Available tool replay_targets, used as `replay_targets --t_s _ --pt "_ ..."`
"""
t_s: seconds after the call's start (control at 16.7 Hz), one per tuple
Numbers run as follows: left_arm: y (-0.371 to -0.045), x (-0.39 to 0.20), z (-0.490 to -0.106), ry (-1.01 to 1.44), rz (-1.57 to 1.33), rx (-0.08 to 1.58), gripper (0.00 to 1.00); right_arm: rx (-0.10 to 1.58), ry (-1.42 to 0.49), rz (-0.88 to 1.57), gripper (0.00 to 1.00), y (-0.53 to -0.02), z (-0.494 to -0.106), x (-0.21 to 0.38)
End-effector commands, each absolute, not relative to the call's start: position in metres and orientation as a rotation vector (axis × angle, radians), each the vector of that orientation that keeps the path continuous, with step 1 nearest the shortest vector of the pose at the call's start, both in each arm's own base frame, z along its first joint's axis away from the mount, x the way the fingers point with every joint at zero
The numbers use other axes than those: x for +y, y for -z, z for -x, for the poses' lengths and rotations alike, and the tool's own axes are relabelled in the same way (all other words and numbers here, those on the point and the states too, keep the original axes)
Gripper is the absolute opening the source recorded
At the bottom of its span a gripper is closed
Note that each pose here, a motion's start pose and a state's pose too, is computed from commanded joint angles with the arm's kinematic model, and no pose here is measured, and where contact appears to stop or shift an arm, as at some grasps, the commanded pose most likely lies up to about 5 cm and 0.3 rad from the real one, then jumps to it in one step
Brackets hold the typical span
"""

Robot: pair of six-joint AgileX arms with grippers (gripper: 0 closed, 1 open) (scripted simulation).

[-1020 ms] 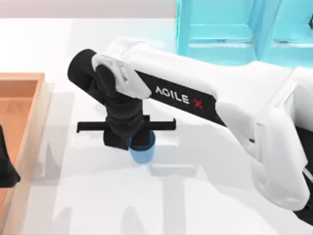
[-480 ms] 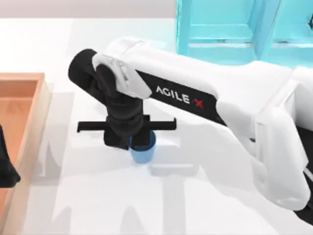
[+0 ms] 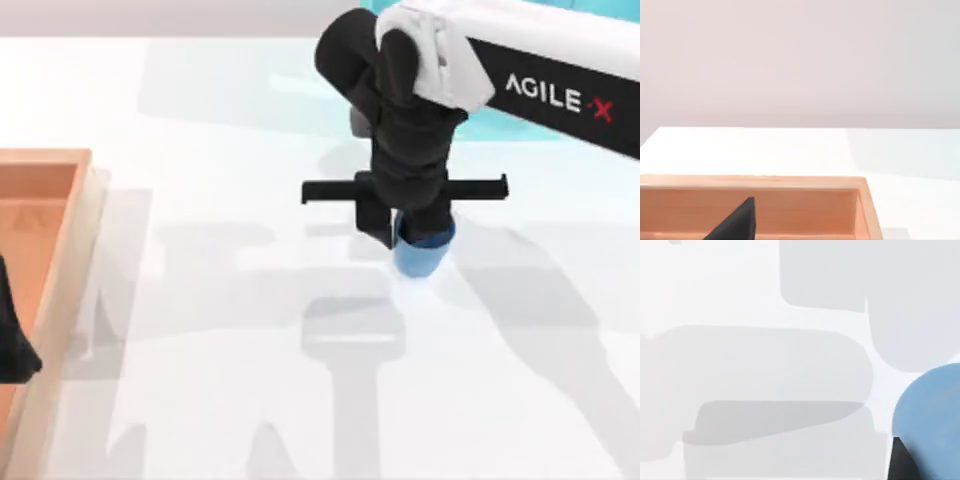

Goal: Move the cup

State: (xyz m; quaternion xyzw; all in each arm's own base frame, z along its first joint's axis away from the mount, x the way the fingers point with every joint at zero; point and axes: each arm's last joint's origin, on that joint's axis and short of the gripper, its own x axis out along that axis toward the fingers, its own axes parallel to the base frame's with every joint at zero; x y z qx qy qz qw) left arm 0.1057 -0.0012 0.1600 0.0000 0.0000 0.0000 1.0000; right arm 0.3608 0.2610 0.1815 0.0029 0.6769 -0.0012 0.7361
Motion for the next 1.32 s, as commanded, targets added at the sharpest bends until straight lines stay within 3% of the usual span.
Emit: replay_targets --t_s 0.3,0.48,0.9,1.32 --pt "-0.16 -0.001 -0.106 0.0 0.0 0.0 1.0 1.519 0.003 -0.009 0.0 -0.199 -0.342 0.142" --pt "-0.16 -0.001 -0.106 0.0 0.0 0.0 1.0 1.516 0.0 -0.016 0.0 -0.205 -0.327 0.1" --pt "-0.16 -0.001 -0.106 0.0 0.0 0.0 1.0 1.519 0.0 -0.012 0.0 -0.204 -0.323 0.09" --pt "-0.16 -0.001 -0.106 0.0 0.0 0.0 1.0 1.509 -0.003 -0.015 0.0 -0.15 -0.326 0.083"
